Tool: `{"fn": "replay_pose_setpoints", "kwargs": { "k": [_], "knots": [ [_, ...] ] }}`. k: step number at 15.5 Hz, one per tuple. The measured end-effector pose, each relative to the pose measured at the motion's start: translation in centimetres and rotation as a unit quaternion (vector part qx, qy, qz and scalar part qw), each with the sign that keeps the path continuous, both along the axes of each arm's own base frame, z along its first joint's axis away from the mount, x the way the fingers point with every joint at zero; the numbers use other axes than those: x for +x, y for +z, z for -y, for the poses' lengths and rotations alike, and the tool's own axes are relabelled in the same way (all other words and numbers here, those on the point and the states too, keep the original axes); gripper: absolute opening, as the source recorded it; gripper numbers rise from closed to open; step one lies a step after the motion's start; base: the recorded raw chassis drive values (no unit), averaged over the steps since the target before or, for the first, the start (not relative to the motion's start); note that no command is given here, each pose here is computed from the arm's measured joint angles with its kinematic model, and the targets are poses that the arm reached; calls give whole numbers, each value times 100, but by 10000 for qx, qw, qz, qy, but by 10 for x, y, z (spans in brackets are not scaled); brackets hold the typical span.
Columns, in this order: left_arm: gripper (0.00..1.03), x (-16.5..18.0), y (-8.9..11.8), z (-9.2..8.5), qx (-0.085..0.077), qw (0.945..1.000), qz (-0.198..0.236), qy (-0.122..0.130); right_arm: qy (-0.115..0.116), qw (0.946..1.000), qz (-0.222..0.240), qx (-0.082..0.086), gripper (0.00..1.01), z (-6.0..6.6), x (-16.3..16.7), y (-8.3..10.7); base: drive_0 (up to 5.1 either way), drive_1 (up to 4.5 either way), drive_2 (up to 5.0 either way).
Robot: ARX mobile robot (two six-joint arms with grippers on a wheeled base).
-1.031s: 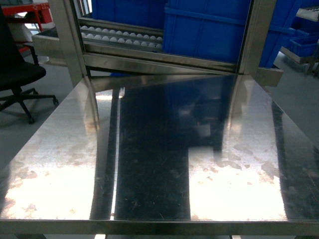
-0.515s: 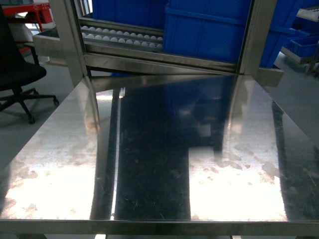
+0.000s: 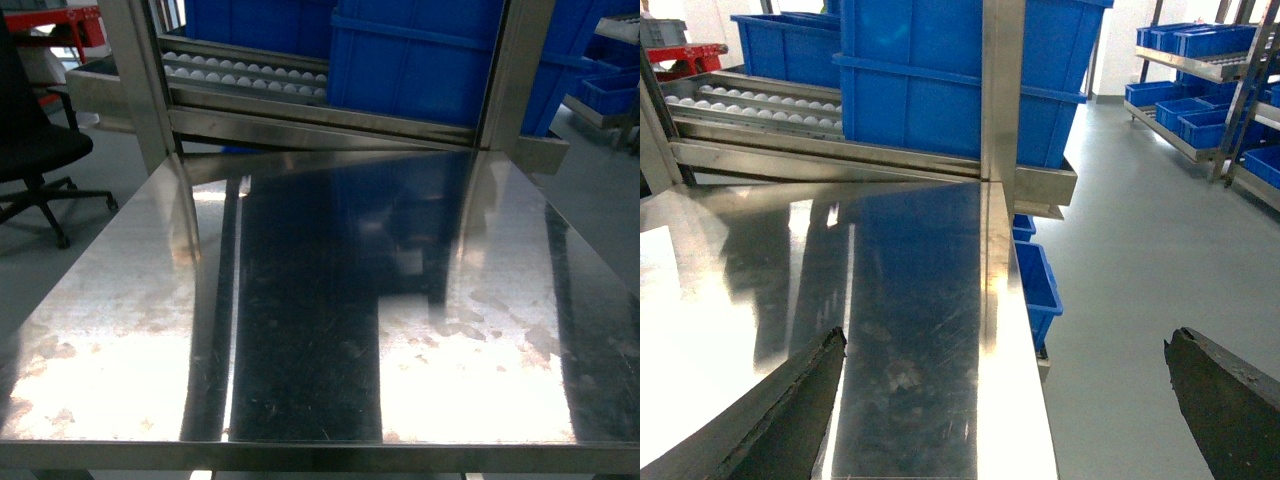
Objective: Pick capacitor and pack into box
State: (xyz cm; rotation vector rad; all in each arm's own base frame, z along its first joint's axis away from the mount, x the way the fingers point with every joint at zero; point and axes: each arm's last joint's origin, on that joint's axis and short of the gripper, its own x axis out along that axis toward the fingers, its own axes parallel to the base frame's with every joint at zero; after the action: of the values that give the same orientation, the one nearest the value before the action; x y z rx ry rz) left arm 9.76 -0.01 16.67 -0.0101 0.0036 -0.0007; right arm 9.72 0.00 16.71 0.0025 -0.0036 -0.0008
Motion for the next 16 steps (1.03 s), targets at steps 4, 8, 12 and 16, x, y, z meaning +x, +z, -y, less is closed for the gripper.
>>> {"fn": "replay_pose_setpoints", "kwargs": {
  "k": [4,8,12,16],
  "knots": [
    [44,0,0,0,0,10000,15,0,-2,10000,10,0,98,0,0,0,0,0,0],
    [44,0,0,0,0,10000,-4,0,2,10000,4,-2,98,0,0,0,0,0,0],
    [44,0,0,0,0,10000,-4,0,4,10000,2,-2,98,0,0,0,0,0,0],
    [44,0,0,0,2,10000,-4,2,2,10000,-2,2,98,0,0,0,0,0,0]
  ]
}}
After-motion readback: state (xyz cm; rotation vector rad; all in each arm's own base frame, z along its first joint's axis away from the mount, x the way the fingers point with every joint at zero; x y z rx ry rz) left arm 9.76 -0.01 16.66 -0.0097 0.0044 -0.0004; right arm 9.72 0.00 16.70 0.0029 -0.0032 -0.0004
